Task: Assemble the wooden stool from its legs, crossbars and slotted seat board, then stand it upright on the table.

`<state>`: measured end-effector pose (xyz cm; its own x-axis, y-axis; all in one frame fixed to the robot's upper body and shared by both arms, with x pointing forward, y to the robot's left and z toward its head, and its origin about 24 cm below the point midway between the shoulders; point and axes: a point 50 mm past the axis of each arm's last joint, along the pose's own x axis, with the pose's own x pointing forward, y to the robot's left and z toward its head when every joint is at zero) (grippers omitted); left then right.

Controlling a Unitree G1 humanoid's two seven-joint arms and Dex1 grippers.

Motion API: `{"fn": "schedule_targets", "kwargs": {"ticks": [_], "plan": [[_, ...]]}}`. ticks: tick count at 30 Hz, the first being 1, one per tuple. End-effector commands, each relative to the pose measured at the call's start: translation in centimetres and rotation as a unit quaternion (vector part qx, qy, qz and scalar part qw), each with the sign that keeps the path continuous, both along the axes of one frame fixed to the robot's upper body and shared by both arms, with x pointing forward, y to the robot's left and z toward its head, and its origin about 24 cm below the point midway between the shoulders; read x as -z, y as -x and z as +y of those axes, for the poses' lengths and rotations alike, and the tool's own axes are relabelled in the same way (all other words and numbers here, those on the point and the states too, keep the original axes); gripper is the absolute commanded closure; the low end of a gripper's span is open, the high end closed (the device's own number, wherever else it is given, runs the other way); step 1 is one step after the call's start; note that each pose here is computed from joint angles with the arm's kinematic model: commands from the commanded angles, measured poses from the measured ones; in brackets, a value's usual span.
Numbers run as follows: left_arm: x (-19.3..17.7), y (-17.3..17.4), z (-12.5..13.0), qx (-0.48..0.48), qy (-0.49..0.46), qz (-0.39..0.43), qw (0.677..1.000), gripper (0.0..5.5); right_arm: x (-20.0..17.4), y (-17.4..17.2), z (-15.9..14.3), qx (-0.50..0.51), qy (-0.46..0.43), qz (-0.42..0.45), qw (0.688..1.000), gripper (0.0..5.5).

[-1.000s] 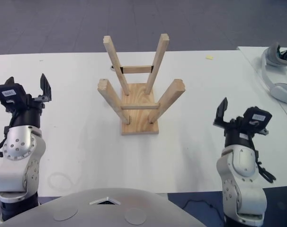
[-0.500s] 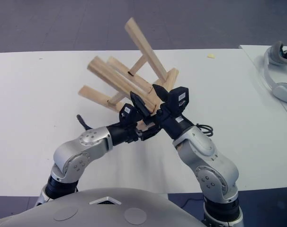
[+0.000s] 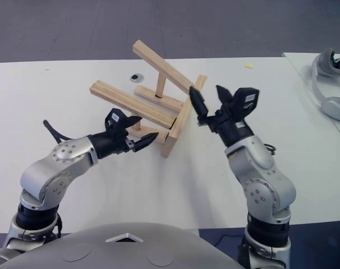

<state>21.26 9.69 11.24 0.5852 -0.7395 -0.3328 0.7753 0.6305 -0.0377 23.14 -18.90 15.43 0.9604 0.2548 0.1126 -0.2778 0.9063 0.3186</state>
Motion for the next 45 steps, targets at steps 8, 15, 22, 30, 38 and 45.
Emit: {"fn": "schedule_targets", "kwargs": {"ticks": [8, 15, 22, 30, 38, 45], "plan": [[2.2, 0.0, -0.7, 0.035, -0.054, 0.045, 0.997, 1.39, -0.5, -2.3, -2.6, 0.059, 0.022, -0.013, 0.998, 0.97], [3.1, -0.5, -4.1, 0.044, -0.019, 0.054, 0.997, 1.39, -0.3, -2.8, -2.4, 0.056, 0.024, -0.011, 0.998, 0.97], [2.6, -1.7, -5.6, 0.041, -0.011, 0.04, 0.998, 1.39, -0.2, -2.8, -2.7, 0.064, 0.024, -0.011, 0.998, 0.97], [2.9, -0.5, -9.0, 0.08, 0.017, 0.069, 0.994, 1.39, 0.3, -3.2, -2.6, 0.064, 0.034, -0.002, 0.997, 0.97], [3.7, -2.9, -6.7, -0.004, -0.035, 0.029, 0.999, 2.66, 0.5, -2.8, -1.8, 0.061, 0.025, -0.003, 0.998, 0.97], [4.2, -3.6, -5.0, -0.043, -0.069, -0.002, 0.997, 3.75, 0.7, -2.7, -1.5, 0.062, 0.021, -0.002, 0.998, 0.97]]}}
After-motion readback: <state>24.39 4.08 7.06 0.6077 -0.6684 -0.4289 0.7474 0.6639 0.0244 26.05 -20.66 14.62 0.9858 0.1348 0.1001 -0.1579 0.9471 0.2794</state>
